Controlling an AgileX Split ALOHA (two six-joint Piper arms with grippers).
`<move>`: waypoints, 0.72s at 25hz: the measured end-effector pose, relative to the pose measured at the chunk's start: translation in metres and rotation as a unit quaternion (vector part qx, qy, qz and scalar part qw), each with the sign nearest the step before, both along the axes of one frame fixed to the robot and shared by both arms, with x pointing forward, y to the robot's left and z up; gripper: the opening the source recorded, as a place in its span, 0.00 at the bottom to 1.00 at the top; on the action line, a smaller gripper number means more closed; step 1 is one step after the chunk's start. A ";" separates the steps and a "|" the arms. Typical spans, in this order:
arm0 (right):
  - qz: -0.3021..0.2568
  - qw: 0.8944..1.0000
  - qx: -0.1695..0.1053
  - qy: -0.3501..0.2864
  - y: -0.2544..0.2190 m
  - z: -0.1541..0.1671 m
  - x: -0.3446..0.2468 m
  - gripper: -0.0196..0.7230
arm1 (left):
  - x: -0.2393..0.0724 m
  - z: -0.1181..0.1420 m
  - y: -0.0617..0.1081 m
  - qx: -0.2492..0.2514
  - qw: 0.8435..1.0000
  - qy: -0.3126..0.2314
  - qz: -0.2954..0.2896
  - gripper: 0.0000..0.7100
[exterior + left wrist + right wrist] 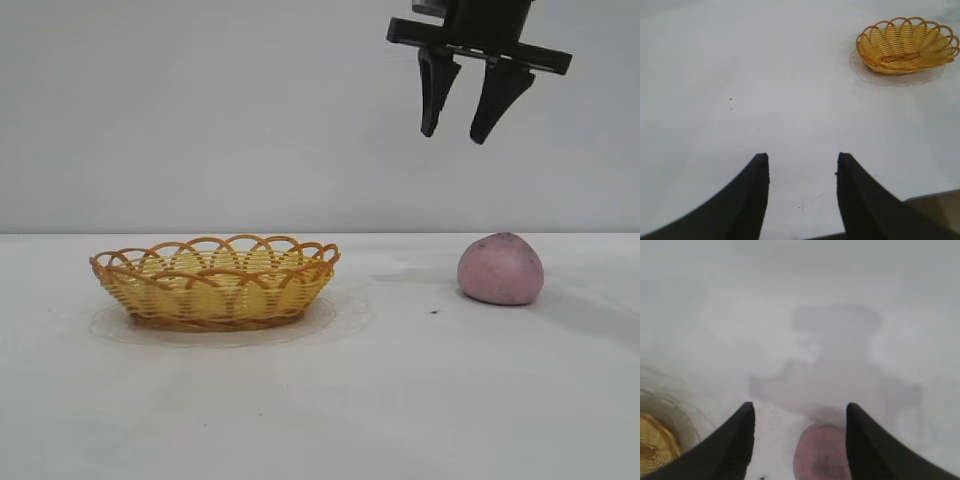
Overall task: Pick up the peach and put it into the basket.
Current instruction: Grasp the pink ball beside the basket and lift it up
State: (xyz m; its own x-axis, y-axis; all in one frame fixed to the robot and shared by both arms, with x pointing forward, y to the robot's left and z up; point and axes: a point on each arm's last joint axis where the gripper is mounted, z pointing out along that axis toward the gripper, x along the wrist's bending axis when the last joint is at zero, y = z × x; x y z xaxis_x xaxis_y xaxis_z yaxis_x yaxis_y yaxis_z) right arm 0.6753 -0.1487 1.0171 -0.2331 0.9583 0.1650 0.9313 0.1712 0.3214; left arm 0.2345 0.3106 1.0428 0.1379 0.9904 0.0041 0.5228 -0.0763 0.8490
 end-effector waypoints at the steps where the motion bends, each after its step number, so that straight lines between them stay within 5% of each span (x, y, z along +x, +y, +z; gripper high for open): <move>1: 0.000 1.000 -0.001 0.000 0.000 0.000 0.000 0.57 | 0.000 0.000 0.000 0.000 1.000 -0.001 0.000 0.38; 7: 0.001 1.000 -0.009 0.001 -0.001 -0.004 0.001 0.57 | 0.000 0.000 0.000 0.000 1.000 -0.003 0.002 0.38; 18: 0.006 0.999 -0.032 0.009 -0.005 -0.005 0.000 0.57 | -0.002 0.001 -0.001 0.000 0.995 -0.004 0.104 0.38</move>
State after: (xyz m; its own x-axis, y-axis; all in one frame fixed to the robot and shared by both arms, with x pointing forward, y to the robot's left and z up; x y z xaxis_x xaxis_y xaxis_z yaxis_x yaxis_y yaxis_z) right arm 0.6751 -0.1535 1.0121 -0.2430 0.9641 0.1066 0.9342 0.2030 0.2933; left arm 0.2328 0.3095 1.0433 -0.0703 0.9975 0.0038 0.5209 0.0335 0.8530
